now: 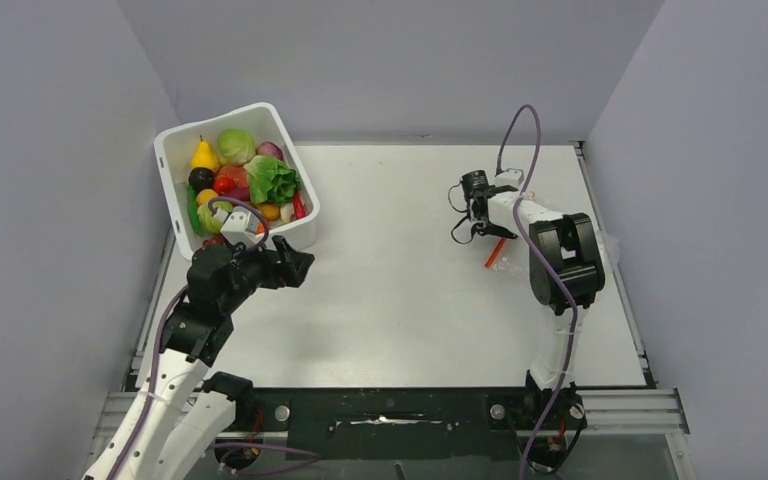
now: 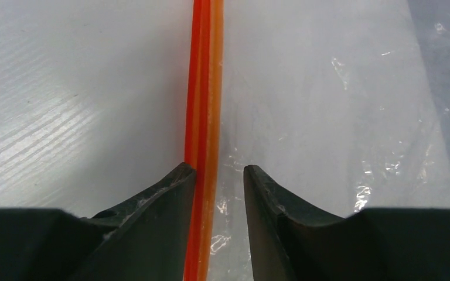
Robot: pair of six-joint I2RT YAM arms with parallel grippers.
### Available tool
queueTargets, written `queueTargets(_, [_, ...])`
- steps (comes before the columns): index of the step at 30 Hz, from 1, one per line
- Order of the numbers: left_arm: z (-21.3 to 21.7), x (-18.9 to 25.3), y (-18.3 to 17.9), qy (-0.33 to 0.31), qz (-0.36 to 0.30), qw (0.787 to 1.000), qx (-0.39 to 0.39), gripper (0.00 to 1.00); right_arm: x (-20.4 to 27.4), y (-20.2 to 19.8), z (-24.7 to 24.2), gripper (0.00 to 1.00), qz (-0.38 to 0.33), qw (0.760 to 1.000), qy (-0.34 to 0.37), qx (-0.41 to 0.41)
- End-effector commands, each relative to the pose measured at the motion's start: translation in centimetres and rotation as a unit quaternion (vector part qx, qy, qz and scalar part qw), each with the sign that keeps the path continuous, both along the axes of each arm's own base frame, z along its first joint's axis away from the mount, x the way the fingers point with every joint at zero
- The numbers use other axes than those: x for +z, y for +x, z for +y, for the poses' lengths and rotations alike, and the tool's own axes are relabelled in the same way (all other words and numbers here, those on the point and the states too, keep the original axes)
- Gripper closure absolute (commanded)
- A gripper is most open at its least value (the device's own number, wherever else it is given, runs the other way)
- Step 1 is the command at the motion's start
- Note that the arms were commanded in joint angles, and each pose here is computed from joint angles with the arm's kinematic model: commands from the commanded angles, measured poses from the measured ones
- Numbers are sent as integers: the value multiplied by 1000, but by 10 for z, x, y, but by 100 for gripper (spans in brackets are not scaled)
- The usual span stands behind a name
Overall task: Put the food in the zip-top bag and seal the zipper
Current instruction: Move the zipper food storage bag to the center of the board.
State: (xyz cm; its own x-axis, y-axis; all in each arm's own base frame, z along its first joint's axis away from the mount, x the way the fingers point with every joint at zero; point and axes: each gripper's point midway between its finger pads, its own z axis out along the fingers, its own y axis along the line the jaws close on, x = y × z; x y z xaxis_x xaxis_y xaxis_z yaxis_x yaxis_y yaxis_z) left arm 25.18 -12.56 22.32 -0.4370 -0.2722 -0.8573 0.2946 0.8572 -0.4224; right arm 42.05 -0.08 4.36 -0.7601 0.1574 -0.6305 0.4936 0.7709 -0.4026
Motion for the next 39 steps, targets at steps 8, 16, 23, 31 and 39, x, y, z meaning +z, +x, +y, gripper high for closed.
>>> queueTargets(8, [1, 32, 3, -5, -47, 999, 2, 18, 17, 5, -15, 82, -33, 999, -29, -24])
queueTargets(16, [3, 33, 3, -3, -50, 999, 8, 18, 17, 2, -14, 100, -35, 999, -18, -15])
queueTargets(23, [4, 31, 4, 0, -48, 999, 10, 18, 28, -5, 4, 100, -53, 998, 15, 32])
queueTargets(31, [5, 27, 7, 3, -42, 999, 15, 18, 52, -21, 40, 100, -87, 989, 60, 99])
queueTargets(39, [-6, 18, 8, -22, -13, 1000, -1, 20, 87, -44, 102, 100, -115, 967, 117, 194])
